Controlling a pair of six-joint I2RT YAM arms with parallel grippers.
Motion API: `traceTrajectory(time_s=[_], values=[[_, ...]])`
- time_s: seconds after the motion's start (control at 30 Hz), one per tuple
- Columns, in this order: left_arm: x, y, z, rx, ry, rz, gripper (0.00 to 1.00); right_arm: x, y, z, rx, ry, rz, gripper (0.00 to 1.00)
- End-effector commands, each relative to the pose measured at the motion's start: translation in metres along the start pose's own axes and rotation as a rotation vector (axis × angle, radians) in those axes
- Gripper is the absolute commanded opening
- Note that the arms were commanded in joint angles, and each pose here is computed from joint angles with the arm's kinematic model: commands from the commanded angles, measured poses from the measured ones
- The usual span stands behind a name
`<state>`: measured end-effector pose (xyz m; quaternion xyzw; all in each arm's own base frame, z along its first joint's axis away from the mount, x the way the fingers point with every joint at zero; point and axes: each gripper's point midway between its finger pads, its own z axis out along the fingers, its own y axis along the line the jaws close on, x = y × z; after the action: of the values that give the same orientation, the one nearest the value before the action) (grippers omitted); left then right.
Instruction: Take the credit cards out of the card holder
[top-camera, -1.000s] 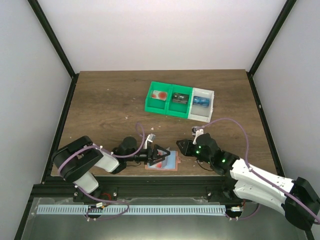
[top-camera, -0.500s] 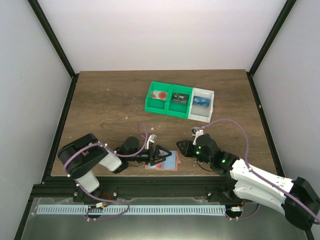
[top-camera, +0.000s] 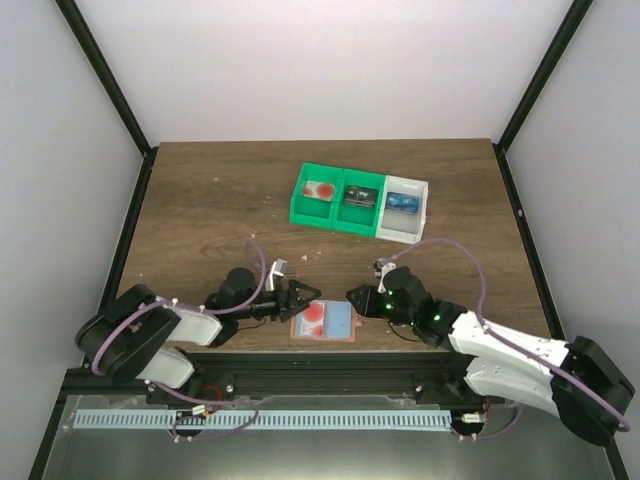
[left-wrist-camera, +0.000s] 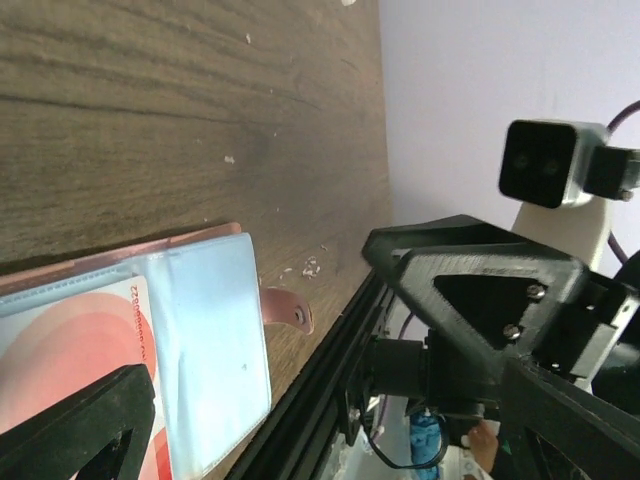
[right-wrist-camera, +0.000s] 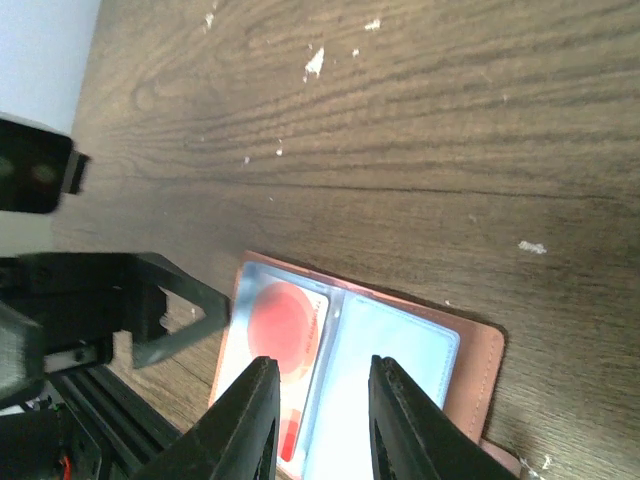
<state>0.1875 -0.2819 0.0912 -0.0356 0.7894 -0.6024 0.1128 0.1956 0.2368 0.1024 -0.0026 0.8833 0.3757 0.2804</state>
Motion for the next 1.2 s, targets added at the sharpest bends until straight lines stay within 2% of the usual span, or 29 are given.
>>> traceTrajectory(time_s=[0.0, 0.1, 0.3, 0.37, 0.47, 0.53, 0.7, 1.17], values=[[-0.006, 0.018, -0.006, -0.164, -0.014, 0.080, 0.96, -0.001, 0.020, 0.006, -0.063, 0.033, -0.019, 0.26], [-0.011, 0.026, -0.017, -0.276, -0.045, 0.136, 0.94, 0.004, 0.025, 0.014, -0.081, 0.073, -0.014, 0.26], [-0.009, 0.030, -0.039, -0.343, -0.096, 0.179, 0.70, 0.018, 0.025, 0.031, -0.095, 0.155, 0.003, 0.27], [-0.006, 0.033, -0.044, -0.350, -0.102, 0.177, 0.57, 0.024, 0.026, 0.037, -0.107, 0.188, 0.013, 0.27], [-0.002, 0.039, -0.048, -0.335, -0.118, 0.162, 0.27, 0.033, 0.030, 0.046, -0.121, 0.248, 0.019, 0.27], [0.001, 0.043, -0.050, -0.336, -0.120, 0.150, 0.13, 0.039, 0.031, 0.052, -0.121, 0.280, 0.019, 0.27], [0.006, 0.057, -0.049, -0.372, -0.098, 0.134, 0.01, 0.046, 0.037, 0.061, -0.142, 0.317, 0.026, 0.27], [0.027, 0.046, -0.028, -0.214, 0.022, 0.109, 0.00, 0.057, 0.025, 0.072, -0.108, 0.354, 0.055, 0.25]])
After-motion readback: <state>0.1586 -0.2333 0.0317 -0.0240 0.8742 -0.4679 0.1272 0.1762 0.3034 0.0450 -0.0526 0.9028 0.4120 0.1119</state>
